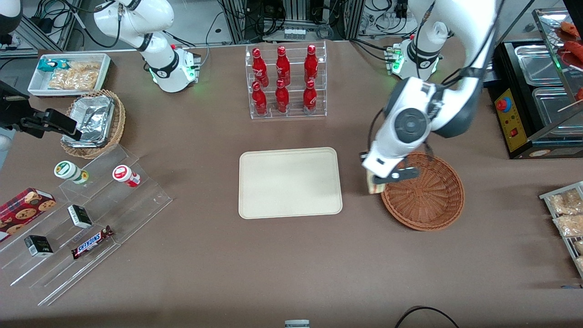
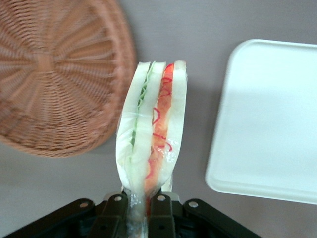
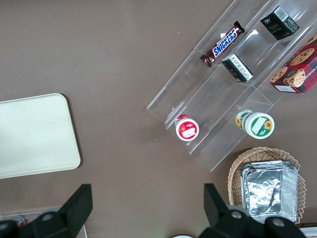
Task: Place sandwich from basket to tray
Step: 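Lift the sandwich and carry it over the cream tray, then lower the sandwich onto the tray and open the left gripper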
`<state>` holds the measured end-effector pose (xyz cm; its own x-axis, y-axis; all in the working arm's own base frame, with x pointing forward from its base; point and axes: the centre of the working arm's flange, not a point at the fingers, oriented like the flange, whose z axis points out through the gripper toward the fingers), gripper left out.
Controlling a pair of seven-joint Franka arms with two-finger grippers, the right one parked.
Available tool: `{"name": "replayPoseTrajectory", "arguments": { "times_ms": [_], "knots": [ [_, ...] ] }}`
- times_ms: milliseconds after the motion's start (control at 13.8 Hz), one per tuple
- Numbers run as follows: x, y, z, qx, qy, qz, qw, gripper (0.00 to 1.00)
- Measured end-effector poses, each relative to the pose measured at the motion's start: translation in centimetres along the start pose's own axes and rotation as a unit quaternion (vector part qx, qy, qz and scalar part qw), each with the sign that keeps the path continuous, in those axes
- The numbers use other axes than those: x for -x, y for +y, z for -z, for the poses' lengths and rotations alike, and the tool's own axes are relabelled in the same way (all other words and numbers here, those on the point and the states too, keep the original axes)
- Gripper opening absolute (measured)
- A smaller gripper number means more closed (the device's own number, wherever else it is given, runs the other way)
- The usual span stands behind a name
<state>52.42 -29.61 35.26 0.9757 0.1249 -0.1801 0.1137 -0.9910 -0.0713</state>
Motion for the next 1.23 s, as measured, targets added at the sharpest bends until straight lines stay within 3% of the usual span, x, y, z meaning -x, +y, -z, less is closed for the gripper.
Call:
{"name": "replayPoseTrajectory", "arguments": {
  "times_ms": [435, 944, 1234],
  "knots": [
    [0.6, 11.2, -2.1, 0.008, 0.010, 0.011, 0.9999, 0.15],
    [4.2, 20.6, -5.2, 0.008, 0.019, 0.027, 0.9994, 0.15],
    [5.1, 23.2, -6.6, 0.029, 0.036, 0.031, 0.9984, 0.15]
  ]
}}
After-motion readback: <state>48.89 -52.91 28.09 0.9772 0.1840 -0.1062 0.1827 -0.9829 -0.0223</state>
